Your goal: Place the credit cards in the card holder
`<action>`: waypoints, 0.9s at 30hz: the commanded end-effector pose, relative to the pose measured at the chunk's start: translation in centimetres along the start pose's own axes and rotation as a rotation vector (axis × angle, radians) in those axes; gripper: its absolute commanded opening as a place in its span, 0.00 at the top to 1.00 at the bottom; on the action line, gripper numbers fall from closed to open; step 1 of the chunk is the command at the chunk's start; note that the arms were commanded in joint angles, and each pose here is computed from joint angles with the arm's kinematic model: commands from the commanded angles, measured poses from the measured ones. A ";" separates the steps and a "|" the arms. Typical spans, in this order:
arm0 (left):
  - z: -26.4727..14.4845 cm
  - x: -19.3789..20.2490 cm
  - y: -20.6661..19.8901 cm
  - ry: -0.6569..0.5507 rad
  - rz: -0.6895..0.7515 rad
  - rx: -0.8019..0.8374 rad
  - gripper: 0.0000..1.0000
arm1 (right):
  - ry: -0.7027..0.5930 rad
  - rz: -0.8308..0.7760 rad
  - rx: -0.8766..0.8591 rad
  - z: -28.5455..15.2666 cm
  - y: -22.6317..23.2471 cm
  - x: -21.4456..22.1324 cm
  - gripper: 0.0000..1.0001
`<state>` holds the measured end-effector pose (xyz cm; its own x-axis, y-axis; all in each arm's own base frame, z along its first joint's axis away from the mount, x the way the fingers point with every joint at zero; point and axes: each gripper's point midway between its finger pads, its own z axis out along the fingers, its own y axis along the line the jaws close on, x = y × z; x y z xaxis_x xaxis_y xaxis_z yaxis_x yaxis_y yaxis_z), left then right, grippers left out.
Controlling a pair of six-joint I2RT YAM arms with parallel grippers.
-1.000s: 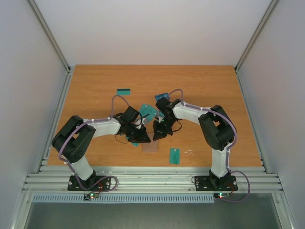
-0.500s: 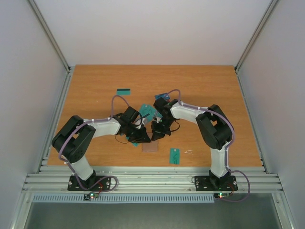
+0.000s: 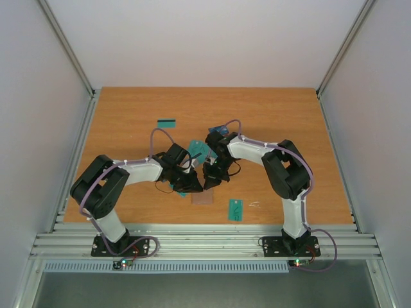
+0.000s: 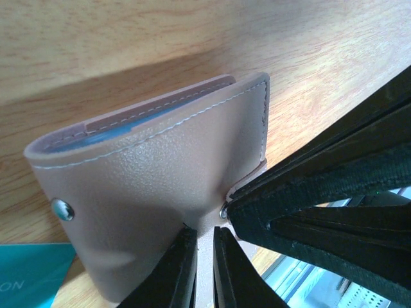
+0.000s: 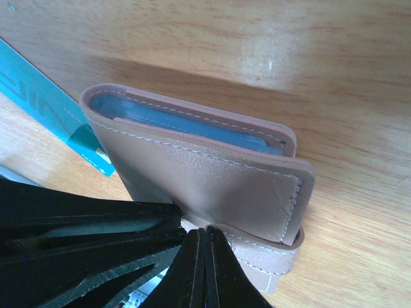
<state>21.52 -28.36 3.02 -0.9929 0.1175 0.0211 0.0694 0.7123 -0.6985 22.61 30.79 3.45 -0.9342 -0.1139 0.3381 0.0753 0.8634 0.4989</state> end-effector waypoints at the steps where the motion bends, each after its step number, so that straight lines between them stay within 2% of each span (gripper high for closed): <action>1: 1.4 1.0 1.4 0.034 -0.011 -0.026 0.90 | 0.030 0.009 0.068 2.5 -0.8 0.5 0.99; 27: 2.1 1.3 2.4 0.046 -0.023 -0.031 0.90 | 0.005 0.134 0.378 6.0 -7.1 1.0 0.99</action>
<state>21.52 -28.37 2.84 -0.9923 0.1190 0.0331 0.0604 0.7013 -0.7103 22.44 30.64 2.61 -0.9452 -0.0288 0.3251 0.0977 0.9255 0.3660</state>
